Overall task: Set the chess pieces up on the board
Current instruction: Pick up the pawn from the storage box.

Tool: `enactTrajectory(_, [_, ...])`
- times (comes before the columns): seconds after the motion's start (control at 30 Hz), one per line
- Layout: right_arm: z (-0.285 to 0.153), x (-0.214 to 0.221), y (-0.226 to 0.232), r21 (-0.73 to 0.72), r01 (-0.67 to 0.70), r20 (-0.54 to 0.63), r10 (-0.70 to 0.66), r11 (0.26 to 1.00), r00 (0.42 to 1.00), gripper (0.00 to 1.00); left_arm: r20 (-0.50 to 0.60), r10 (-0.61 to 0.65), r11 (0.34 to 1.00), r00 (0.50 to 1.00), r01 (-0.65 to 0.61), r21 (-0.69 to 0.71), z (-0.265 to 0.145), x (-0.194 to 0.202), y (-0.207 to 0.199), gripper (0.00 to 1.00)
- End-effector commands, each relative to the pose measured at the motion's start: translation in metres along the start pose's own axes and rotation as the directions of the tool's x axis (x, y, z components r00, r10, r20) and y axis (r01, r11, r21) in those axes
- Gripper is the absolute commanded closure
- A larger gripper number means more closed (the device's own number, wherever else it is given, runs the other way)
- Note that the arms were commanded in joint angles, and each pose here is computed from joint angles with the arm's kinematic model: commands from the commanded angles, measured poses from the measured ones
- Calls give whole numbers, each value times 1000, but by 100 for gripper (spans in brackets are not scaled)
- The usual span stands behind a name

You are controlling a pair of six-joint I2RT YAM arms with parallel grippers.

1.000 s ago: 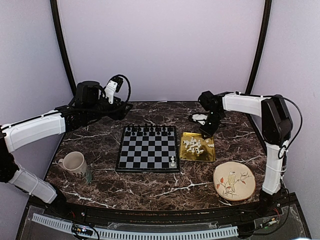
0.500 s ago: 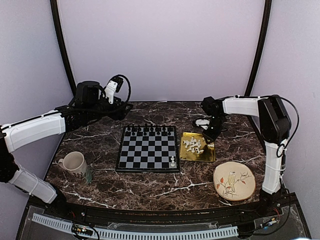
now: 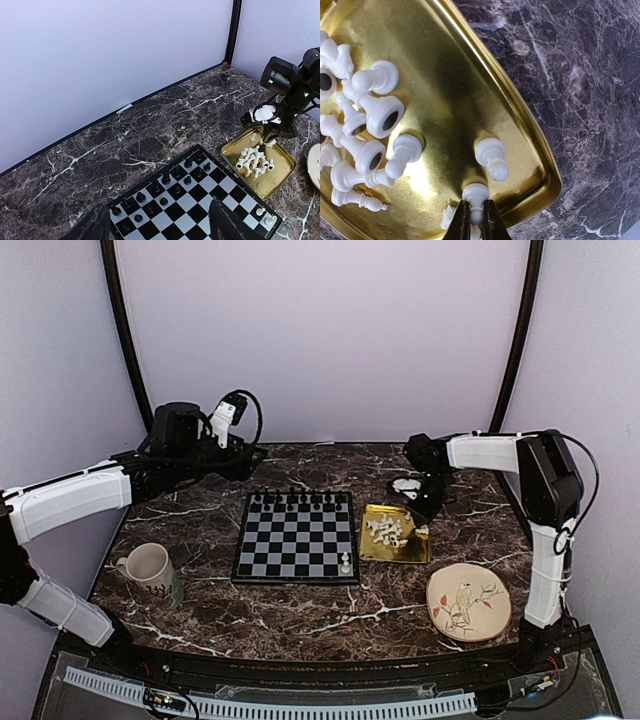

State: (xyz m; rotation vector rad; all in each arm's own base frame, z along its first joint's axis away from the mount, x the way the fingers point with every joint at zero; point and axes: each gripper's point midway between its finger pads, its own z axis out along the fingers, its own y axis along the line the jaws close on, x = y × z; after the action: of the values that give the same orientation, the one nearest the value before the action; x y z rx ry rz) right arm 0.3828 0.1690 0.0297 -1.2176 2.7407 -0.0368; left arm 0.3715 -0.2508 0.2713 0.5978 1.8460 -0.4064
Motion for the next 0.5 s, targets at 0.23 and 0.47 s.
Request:
enactTrajectory(0.23, [-53,-14,12,-55,10,150,-1,998,989,97,-31,-17,999,999,19,39,9,9,-7,30])
enactTrajectory(0.47, [-87,-39,49,-85,135,242,-111,987,964,97,-41,-13,1000,999,14,25,12,12,-5,30])
